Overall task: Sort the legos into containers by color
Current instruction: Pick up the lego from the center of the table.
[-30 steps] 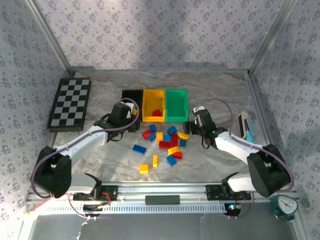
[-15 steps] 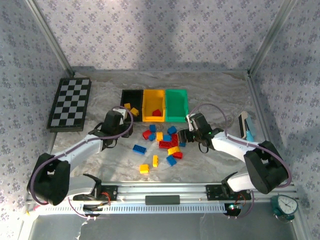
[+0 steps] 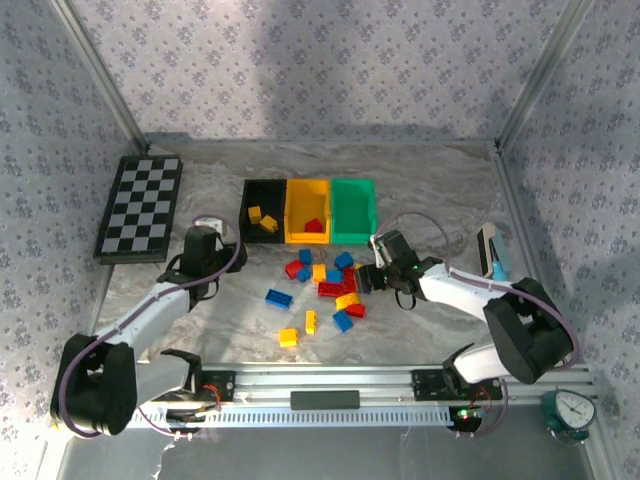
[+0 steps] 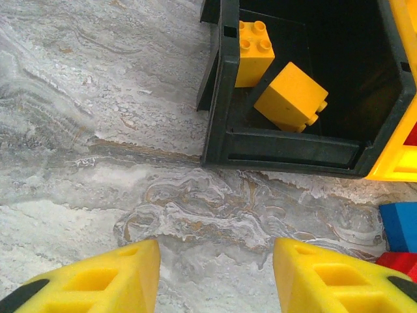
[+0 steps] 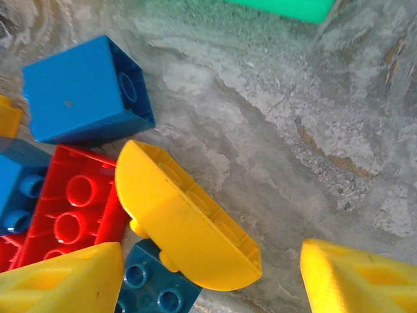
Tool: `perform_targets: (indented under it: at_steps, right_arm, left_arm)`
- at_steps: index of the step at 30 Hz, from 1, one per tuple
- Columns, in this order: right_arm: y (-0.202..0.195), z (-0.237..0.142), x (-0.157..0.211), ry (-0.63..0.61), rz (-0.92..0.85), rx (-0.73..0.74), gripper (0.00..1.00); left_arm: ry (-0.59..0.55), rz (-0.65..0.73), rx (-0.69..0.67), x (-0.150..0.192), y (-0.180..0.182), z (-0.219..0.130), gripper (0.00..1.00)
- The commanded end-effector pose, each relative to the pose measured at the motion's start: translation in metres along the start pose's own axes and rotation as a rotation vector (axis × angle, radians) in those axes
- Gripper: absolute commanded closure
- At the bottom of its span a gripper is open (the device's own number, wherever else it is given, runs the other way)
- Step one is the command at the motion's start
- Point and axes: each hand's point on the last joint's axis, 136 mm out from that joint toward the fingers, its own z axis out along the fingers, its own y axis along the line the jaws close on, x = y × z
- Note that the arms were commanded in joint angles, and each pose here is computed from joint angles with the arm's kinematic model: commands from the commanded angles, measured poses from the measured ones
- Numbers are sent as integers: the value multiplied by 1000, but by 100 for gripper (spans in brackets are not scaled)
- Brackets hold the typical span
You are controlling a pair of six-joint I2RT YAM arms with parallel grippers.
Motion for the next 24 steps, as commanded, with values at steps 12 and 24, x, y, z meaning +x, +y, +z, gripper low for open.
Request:
perform_targets:
  at_steps: [12, 24]
  right_arm:
    - [18, 12, -19, 11, -2, -59, 66]
    - [35, -18, -46, -49, -28, -79, 79]
  left_arm:
    - [-19, -27, 7, -6, 1, -4, 51]
    - [-19, -44, -7, -6, 4, -3, 51]
